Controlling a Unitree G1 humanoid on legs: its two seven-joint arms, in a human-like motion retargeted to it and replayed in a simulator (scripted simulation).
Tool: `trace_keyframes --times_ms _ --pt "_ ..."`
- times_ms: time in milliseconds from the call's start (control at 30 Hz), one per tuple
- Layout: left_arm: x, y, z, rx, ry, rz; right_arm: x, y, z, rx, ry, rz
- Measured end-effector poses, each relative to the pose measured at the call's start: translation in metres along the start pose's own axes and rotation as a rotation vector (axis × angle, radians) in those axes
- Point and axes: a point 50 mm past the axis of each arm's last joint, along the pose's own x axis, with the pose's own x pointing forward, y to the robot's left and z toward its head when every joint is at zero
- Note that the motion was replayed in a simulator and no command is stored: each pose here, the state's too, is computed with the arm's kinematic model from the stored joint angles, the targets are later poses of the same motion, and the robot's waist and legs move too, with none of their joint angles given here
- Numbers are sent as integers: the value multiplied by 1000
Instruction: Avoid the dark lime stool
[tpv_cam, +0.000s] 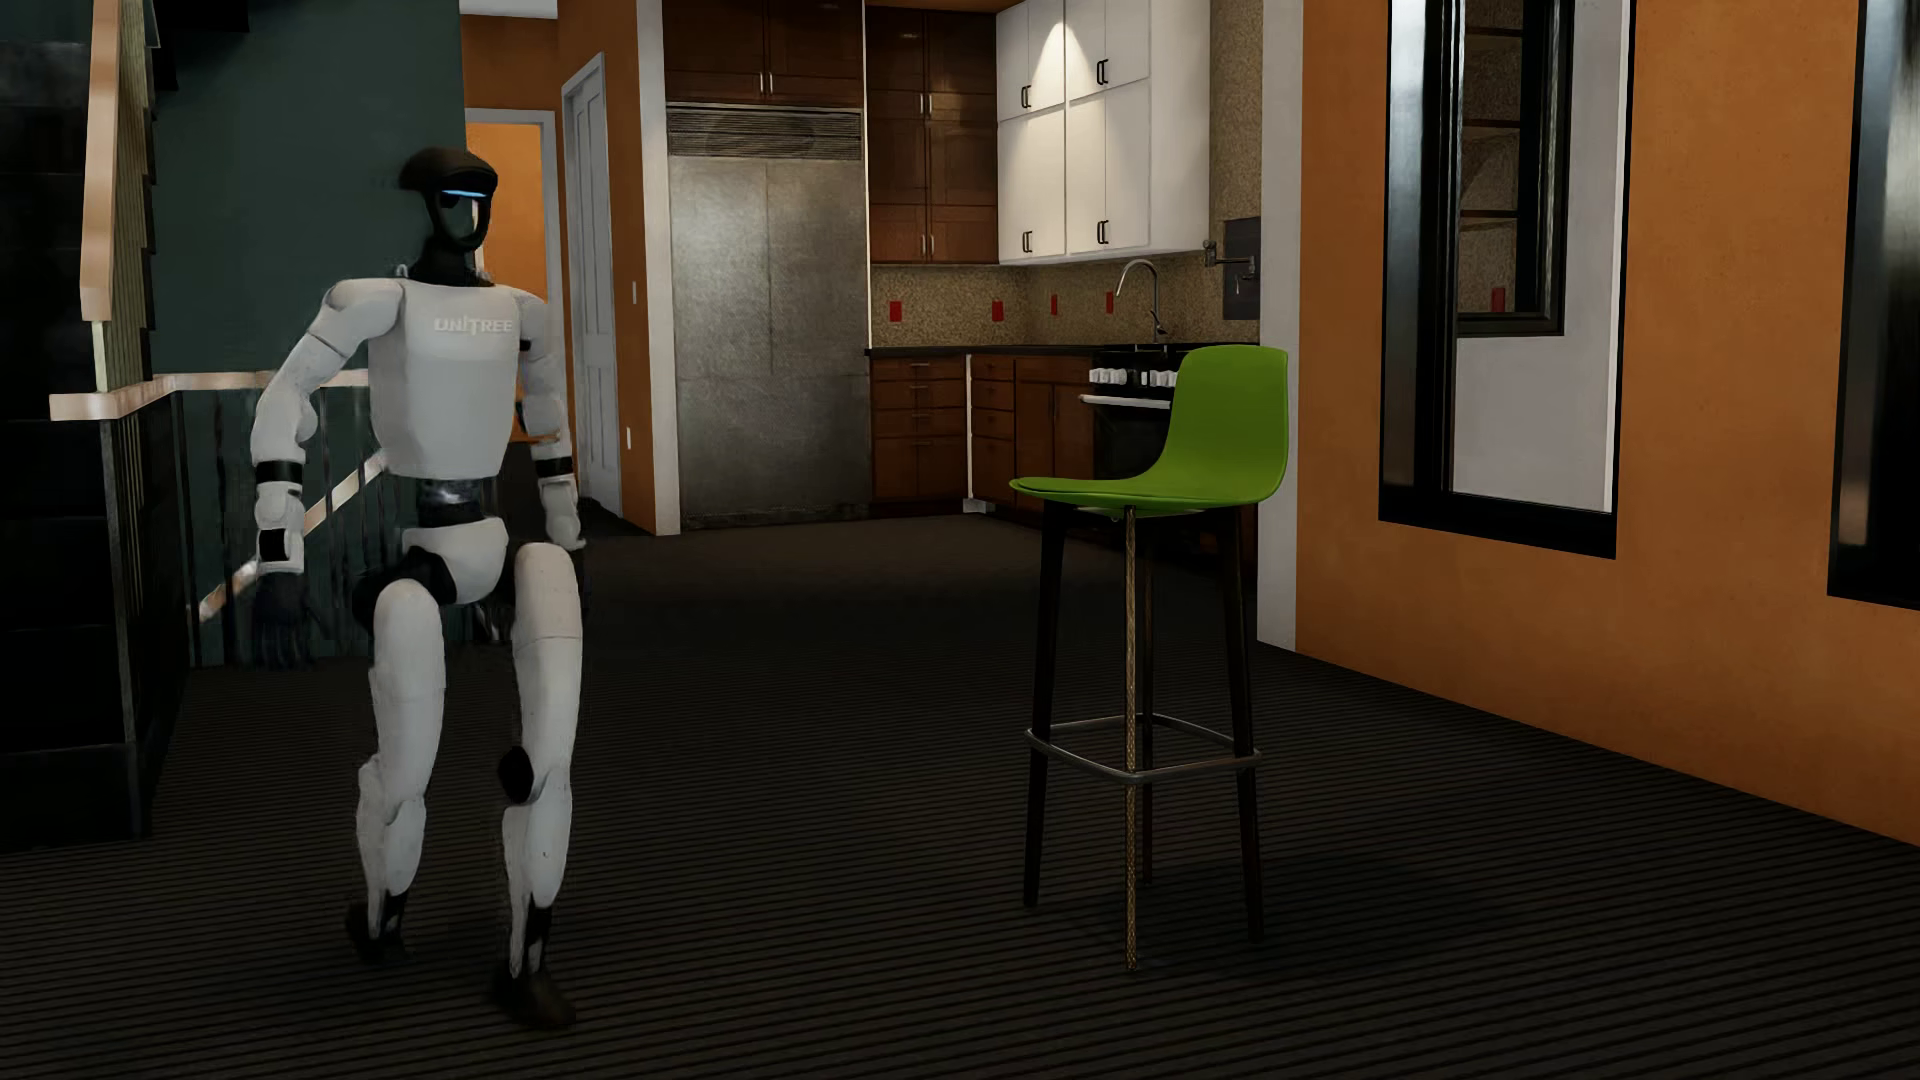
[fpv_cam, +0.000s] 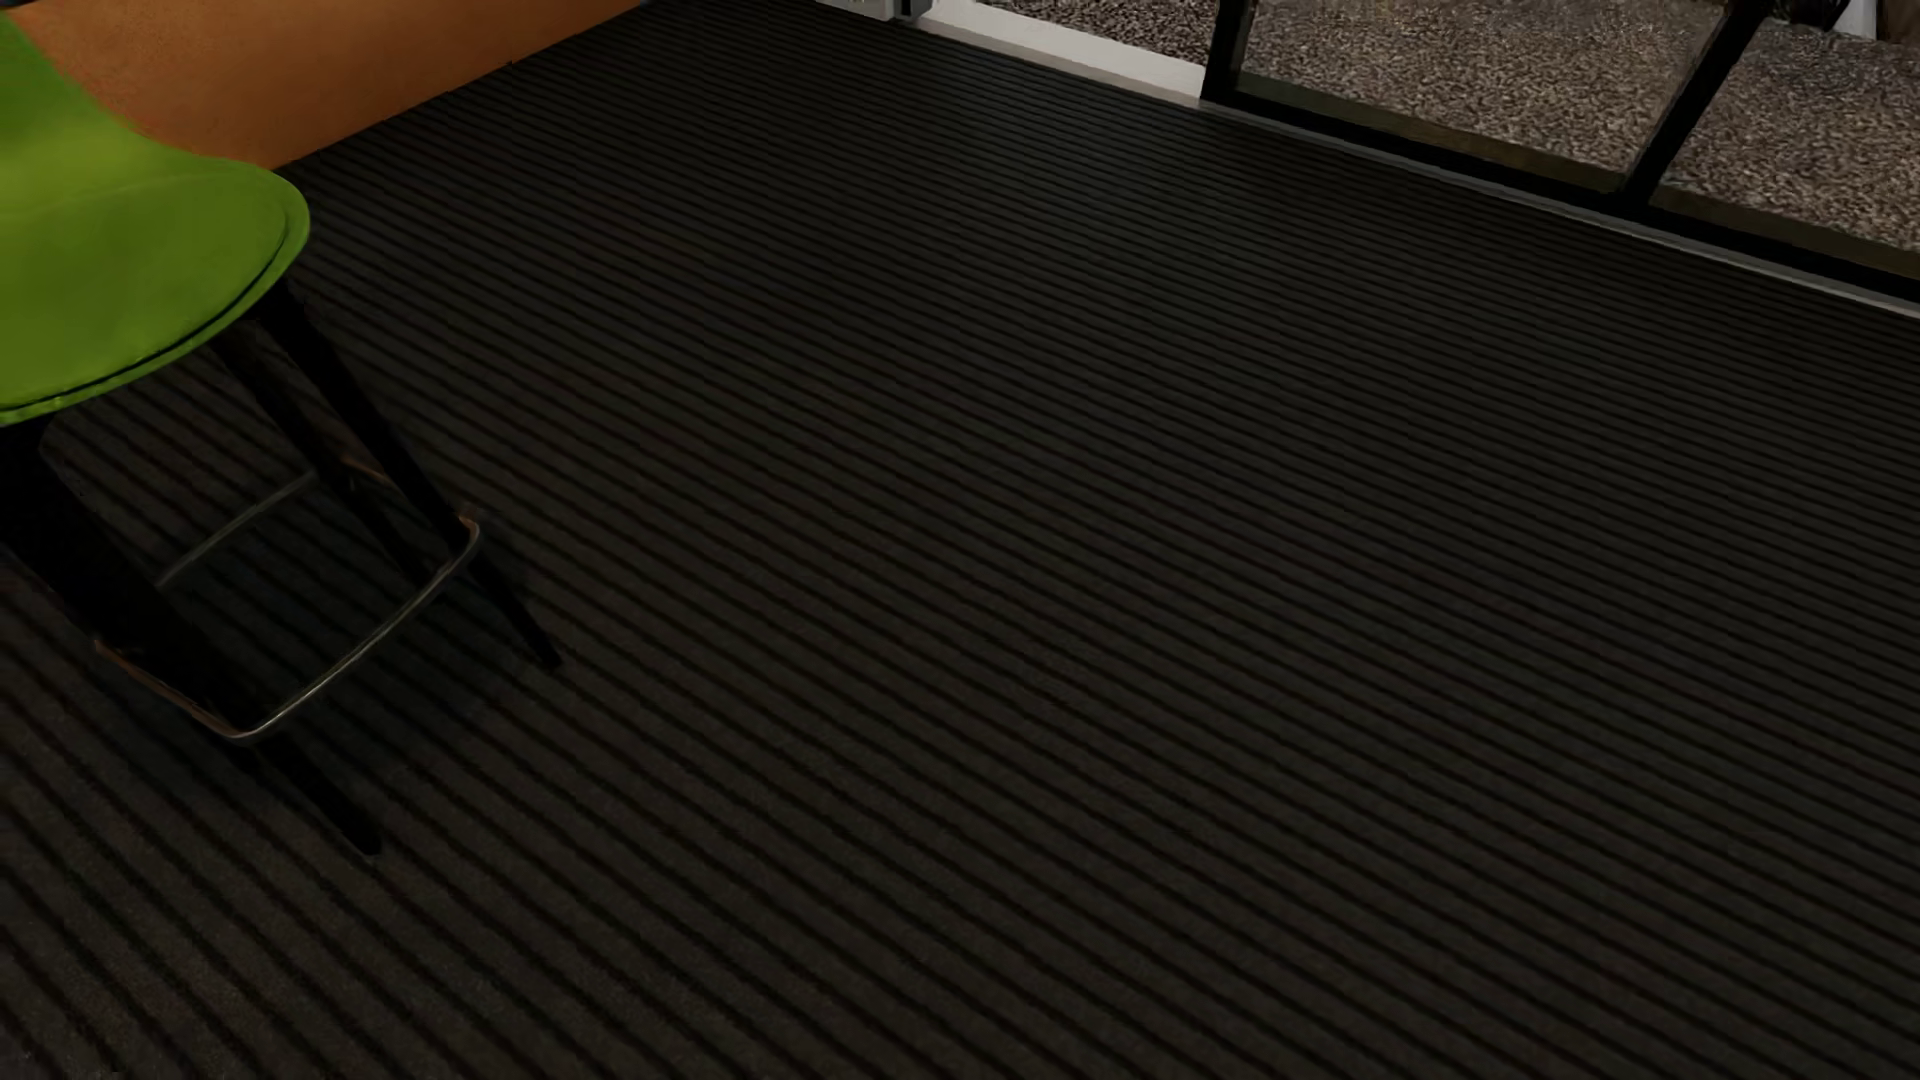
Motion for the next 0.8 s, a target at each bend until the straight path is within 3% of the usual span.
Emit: trace_keyframes --times_ms 100,167,433,533,700,800 --pt "-2 -18 -18 106 74 -70 2 15 24 76 -91 17" --pt "0 -14 -8 88 40 -55 3 28 27 49 -94 60" --pt "-9 85 81 -168 -306 244 2 40 27 -2 -92 104" --pt "-4 68 79 -118 -275 190 0 35 9 -19 -32 94" --pt "7 2 29 52 -56 -5 -6 57 -27 -98 108 173" --pt "3 1 25 5 -77 1 -13 72 -32 -126 99 224"
